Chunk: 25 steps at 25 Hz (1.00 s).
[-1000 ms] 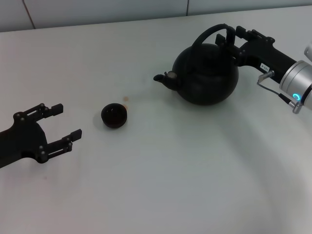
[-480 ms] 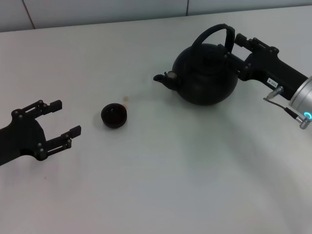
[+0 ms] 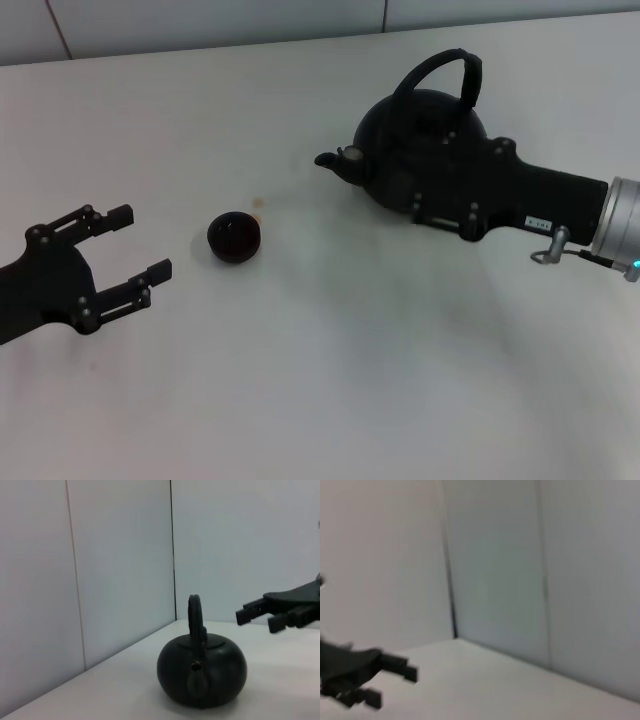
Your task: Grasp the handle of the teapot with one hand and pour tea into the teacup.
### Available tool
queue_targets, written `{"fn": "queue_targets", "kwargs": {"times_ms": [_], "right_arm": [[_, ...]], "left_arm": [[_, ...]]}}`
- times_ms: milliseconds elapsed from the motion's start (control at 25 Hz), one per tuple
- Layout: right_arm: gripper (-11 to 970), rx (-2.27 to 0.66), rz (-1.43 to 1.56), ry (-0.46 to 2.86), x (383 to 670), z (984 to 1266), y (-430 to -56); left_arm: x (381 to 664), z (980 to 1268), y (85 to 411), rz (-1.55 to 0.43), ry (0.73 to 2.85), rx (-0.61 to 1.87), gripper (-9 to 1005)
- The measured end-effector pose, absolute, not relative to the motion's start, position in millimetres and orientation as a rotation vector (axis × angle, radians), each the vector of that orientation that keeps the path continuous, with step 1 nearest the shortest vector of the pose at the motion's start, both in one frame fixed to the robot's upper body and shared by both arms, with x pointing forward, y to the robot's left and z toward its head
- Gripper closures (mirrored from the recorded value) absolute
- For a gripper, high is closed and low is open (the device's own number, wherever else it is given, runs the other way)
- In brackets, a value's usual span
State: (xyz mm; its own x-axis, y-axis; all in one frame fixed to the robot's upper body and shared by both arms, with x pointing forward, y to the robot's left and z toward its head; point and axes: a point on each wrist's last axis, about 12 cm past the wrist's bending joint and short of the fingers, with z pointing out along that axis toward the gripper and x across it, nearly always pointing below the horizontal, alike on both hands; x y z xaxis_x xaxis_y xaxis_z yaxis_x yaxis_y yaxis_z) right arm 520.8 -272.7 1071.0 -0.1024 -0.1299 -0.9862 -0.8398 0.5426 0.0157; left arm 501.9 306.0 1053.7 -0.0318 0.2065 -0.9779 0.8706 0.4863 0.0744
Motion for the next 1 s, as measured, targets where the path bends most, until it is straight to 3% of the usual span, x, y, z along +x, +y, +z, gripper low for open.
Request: {"fn": "queue_targets", "kwargs": {"times_ms": [480,1000], "right_arm": [[319,-0.97,0.813,1.551,510,1085,-275],[319,-0.975,0.81,1.59,505,1077,-277]], "left_arm": [[488,1054,307,-0.764,1.507,0.959,244],[485,1055,305,-0.784,1.48,0.956,244]]}}
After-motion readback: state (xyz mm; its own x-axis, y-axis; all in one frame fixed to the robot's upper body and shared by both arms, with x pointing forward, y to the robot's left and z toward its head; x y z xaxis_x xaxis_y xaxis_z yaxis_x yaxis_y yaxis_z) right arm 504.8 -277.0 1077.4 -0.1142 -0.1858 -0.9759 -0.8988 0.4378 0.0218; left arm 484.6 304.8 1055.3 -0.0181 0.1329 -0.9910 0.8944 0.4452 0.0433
